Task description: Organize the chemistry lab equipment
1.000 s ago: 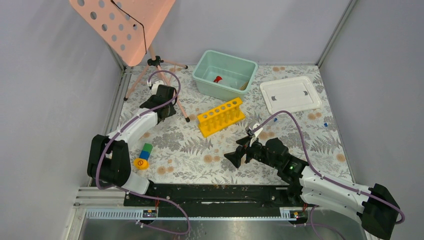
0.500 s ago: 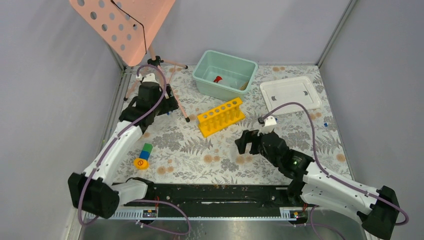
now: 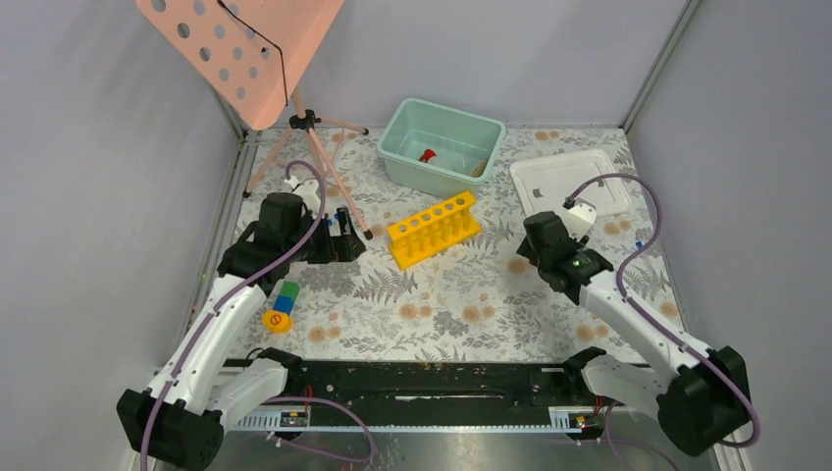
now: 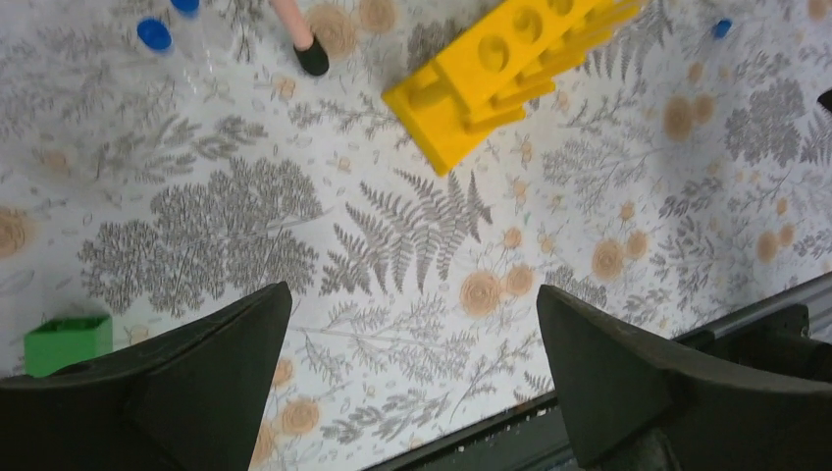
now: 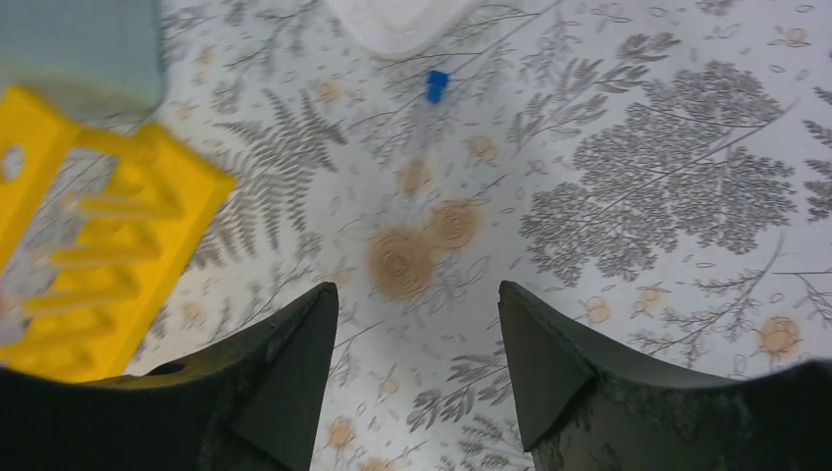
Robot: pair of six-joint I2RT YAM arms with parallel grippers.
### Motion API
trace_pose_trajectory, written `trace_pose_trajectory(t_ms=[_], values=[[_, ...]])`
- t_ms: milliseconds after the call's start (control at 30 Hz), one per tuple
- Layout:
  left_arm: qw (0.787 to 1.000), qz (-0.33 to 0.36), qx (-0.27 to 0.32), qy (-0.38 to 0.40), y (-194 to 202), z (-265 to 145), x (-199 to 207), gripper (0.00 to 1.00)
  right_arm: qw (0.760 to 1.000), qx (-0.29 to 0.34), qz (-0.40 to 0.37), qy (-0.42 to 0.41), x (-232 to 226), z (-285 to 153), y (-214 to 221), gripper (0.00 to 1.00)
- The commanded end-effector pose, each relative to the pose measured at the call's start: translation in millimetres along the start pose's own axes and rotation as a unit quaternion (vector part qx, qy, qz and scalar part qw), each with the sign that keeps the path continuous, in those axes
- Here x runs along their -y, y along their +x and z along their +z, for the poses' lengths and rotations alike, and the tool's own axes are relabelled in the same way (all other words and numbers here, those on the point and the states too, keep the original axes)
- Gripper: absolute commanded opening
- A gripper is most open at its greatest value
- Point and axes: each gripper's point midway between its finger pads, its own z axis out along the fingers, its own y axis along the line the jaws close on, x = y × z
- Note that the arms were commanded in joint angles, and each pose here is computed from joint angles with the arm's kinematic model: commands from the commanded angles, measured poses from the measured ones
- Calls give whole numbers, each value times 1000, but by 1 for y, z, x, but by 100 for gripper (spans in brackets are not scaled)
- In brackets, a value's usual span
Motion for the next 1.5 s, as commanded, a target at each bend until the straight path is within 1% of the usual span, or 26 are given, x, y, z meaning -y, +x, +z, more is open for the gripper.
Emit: trace_pose_trajectory(t_ms=[0, 133, 233, 333, 500, 733, 933, 1067, 1200, 1333, 1467], values=[[1000, 15, 7, 12, 4, -9, 3, 99, 998, -8, 36, 56, 14, 20, -15, 65], [999, 19, 32, 16, -2, -19, 6, 99, 996, -50, 55, 56, 12, 51, -8, 48], [998, 22, 50, 7, -7, -26, 4, 99, 992, -87, 63, 65, 13, 70, -1, 43], [998, 26, 59, 7, -9, -30, 5, 99, 990, -102, 65, 66, 13, 83, 4, 42], [998, 26, 60, 1, -10, -31, 3, 99, 990, -114, 71, 42, 1, 98, 8, 42], [996, 21, 74, -38, -14, -35, -10, 99, 987, -133, 76, 55, 2, 111, 18, 41], [996, 18, 71, -47, -14, -34, -13, 99, 983, -152, 78, 63, 5, 122, 24, 41], [995, 18, 80, -57, -17, -37, -16, 99, 981, -167, 83, 57, 2, 128, 27, 41], [994, 16, 84, -67, -18, -38, -19, 99, 979, -175, 87, 53, 0, 130, 30, 40], [990, 11, 97, -102, -22, -44, -31, 99, 977, -186, 88, 54, 0, 127, 33, 40], [988, 11, 112, -104, -26, -49, -31, 99, 973, -208, 78, 63, 4, 121, 39, 39]])
